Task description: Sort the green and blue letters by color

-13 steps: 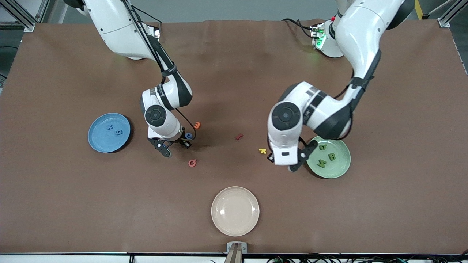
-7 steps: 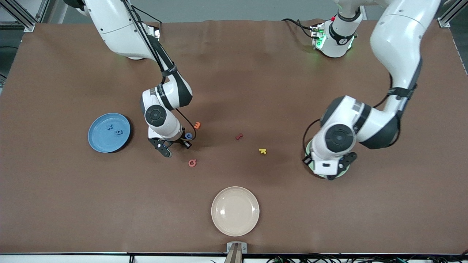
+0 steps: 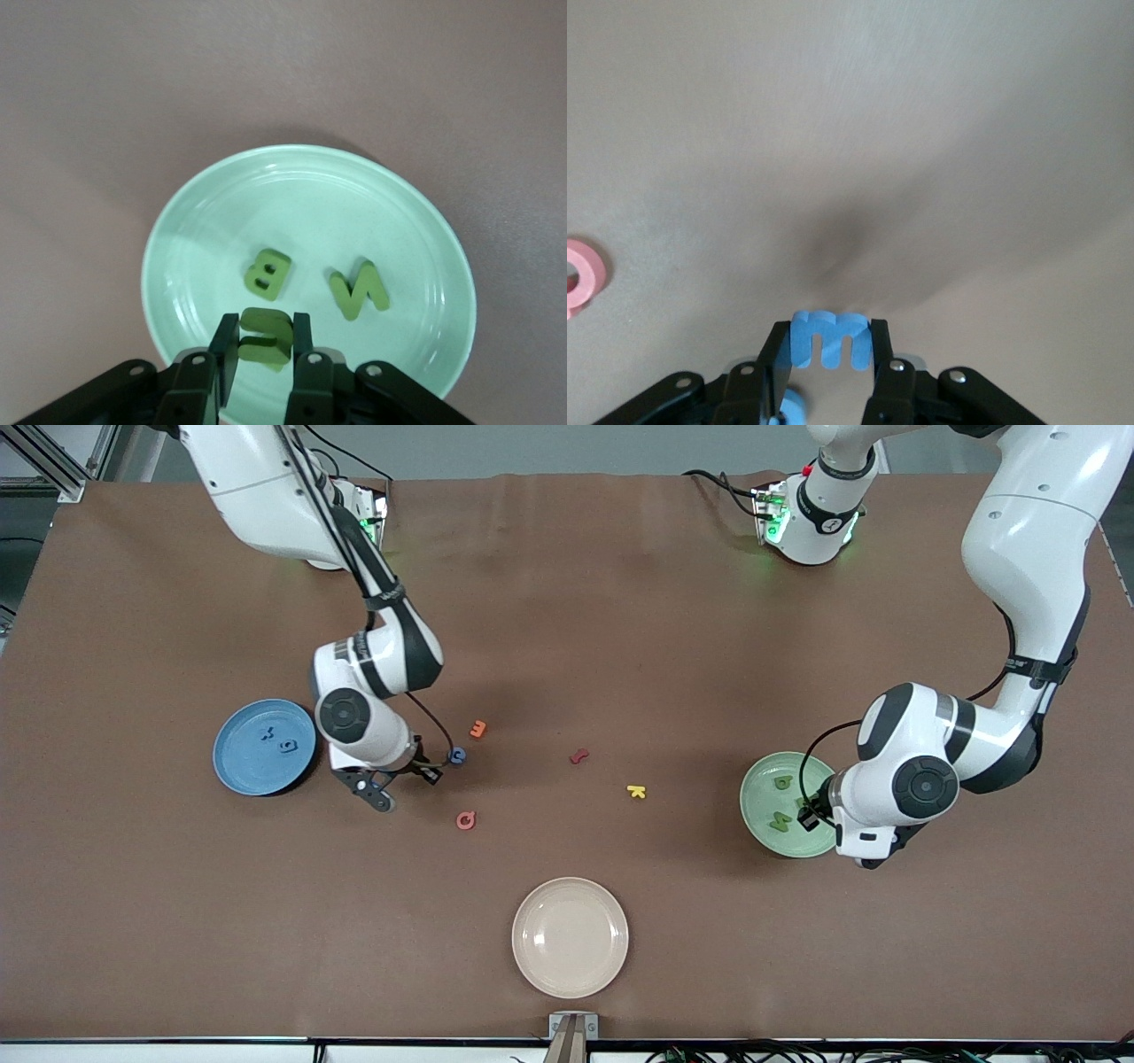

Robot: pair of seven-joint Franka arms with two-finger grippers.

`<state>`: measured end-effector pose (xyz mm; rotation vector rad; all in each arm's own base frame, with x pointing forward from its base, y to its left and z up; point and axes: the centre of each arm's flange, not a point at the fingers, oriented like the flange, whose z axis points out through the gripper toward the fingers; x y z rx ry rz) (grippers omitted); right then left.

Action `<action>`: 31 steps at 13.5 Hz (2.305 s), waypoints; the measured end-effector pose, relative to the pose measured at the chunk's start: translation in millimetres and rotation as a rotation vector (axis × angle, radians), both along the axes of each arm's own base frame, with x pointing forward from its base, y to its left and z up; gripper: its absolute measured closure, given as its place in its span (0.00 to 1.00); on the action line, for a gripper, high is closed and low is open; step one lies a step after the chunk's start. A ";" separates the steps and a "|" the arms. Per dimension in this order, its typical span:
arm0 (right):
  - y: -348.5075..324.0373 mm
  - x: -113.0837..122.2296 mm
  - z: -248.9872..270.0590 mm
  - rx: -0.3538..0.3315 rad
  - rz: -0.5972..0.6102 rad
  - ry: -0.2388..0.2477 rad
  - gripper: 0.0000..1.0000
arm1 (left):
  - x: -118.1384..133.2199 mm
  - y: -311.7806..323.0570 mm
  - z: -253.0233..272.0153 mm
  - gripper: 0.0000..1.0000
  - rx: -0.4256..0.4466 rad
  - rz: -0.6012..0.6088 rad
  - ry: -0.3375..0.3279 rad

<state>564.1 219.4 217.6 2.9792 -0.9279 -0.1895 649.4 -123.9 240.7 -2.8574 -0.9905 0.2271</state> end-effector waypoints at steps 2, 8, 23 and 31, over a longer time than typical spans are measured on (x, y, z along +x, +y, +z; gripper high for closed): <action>-42.7 3.5 25.1 0.027 0.079 0.008 0.60 | -1.2 2.6 -13.7 0.71 -0.005 -0.006 -0.006; -180.6 -1.8 52.7 0.077 0.346 0.024 0.60 | -2.2 9.9 -34.1 0.71 0.016 -0.031 -0.006; -329.0 -9.6 2.2 0.035 0.560 0.005 0.60 | 24.6 -16.2 48.8 0.00 -0.012 -0.085 -0.175; -329.8 -11.6 -14.1 0.035 0.560 0.014 0.60 | 9.7 -13.5 215.6 0.00 0.112 -0.361 -0.315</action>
